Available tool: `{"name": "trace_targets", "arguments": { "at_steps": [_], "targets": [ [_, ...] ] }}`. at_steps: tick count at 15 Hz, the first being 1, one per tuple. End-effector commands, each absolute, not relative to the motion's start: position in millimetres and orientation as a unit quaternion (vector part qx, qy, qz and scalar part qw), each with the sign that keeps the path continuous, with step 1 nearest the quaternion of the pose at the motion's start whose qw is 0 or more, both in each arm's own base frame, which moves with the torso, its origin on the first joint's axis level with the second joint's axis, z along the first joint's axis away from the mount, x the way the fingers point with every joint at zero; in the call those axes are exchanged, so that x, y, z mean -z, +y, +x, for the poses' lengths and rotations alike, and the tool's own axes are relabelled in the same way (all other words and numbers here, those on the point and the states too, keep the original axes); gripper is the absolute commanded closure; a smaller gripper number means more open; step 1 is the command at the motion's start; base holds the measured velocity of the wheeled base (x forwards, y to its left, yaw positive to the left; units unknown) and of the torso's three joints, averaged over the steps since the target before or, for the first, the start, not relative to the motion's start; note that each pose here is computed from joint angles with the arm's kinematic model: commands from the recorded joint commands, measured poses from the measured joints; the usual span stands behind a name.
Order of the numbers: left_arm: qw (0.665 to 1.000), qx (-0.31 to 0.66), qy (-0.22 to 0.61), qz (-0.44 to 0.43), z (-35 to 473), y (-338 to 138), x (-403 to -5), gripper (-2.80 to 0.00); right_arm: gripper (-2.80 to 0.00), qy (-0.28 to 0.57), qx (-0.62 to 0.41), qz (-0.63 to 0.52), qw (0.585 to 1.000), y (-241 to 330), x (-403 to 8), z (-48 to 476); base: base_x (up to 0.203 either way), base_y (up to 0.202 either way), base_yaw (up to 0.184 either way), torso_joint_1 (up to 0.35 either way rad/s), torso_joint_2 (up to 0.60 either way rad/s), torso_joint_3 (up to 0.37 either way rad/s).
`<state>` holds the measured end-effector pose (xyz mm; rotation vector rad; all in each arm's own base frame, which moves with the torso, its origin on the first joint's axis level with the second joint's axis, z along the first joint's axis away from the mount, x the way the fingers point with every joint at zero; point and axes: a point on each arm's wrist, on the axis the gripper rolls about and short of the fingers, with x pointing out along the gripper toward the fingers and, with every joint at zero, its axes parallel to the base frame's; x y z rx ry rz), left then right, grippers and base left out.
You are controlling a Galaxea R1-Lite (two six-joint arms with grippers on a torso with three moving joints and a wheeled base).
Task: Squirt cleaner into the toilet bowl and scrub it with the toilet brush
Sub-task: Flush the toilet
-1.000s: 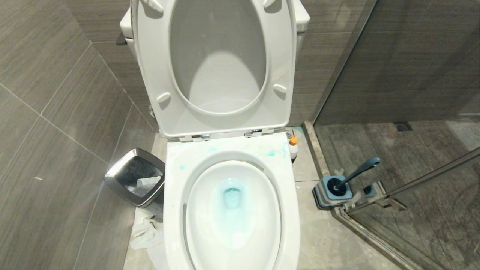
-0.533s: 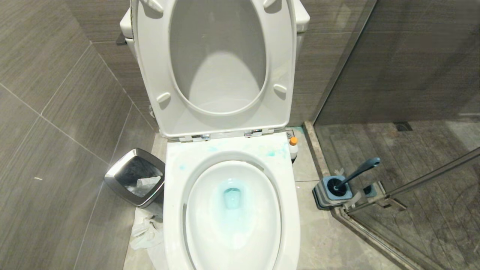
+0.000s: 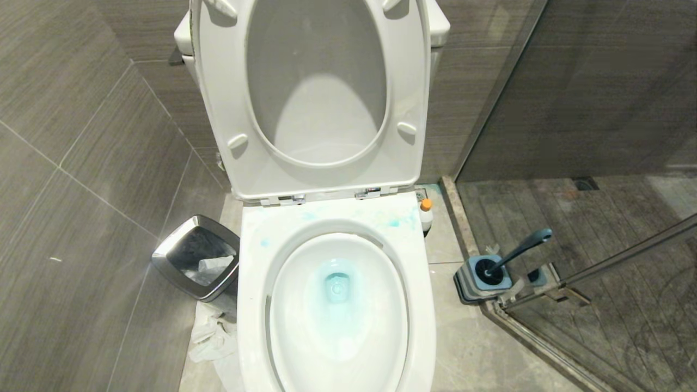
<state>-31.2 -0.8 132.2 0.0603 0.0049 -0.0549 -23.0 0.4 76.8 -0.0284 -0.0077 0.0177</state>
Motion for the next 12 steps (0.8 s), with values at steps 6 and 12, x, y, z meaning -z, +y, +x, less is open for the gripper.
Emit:
{"name": "trace_targets", "arguments": {
  "at_steps": [6,12],
  "targets": [
    [0.999,0.038,0.022,0.026,25,-2,-263,0.00,0.00,-0.003,-0.009,-0.015,1.000,0,-77,-23,0.000,0.000,0.000,0.000,0.00,0.000],
    [0.994,0.092,0.051,0.009,71,-5,-275,0.00,0.00,-0.003,-0.009,-0.015,1.000,0,-77,-23,0.000,0.000,0.000,0.000,0.00,0.000]
  ]
}}
